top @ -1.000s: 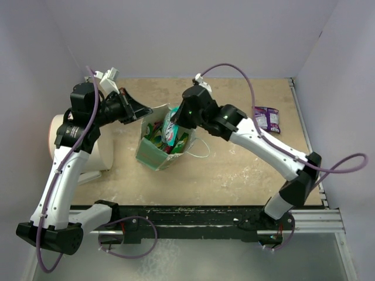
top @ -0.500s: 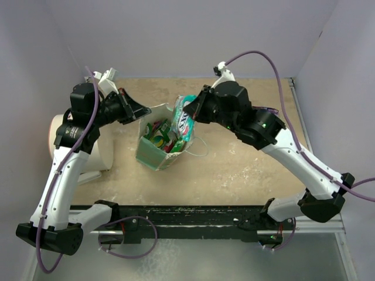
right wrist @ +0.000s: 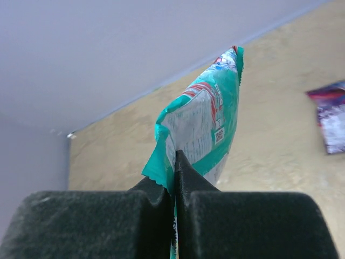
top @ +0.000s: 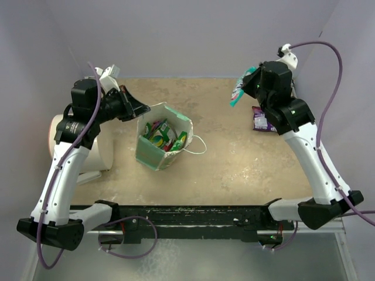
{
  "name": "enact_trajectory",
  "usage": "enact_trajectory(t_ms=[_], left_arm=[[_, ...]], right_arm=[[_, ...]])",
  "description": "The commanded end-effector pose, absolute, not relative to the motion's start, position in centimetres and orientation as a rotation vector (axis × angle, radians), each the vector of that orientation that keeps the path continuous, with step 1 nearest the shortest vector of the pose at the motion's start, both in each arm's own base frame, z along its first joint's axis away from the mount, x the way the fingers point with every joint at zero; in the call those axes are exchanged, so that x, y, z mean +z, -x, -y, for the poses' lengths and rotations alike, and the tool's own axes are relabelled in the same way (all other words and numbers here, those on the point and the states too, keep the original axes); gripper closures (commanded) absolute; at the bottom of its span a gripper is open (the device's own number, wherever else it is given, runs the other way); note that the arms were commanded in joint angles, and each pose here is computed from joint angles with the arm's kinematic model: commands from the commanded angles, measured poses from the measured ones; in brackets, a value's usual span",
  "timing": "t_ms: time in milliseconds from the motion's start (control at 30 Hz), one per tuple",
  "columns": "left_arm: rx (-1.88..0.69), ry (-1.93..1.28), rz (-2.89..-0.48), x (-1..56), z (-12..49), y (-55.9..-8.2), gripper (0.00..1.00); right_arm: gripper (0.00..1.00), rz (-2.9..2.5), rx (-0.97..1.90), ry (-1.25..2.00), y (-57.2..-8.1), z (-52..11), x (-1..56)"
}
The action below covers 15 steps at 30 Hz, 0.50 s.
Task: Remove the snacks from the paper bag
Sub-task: Place the snack at the center of the board.
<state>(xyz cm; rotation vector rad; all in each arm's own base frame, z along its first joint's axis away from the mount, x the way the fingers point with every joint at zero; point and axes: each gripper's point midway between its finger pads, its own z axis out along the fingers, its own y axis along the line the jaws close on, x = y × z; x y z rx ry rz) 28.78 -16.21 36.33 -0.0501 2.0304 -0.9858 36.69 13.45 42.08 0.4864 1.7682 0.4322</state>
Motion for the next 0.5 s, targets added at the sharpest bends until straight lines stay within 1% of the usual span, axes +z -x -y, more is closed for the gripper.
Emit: enact_trajectory(t_ms=[0,200,467], left_arm=[[-0.974,-0.085,-1.945,39.2,16.6,-28.5,1.0],[-0.951,-0.119,-1.942,39.5,16.5,-28.4,1.0],[-0.955,-0.19,-1.932,39.4,17.1,-29.2,1.0]], right_arm=[[1.0,-1.691,0.351,-0.727,-39.4,-7.6,39.4],[1.0,-1.692,0.358,-0.974,-42.2,-1.7,32.5],[1.0,-1.606,0.365,-1.062,-45.7,4.1,27.9]])
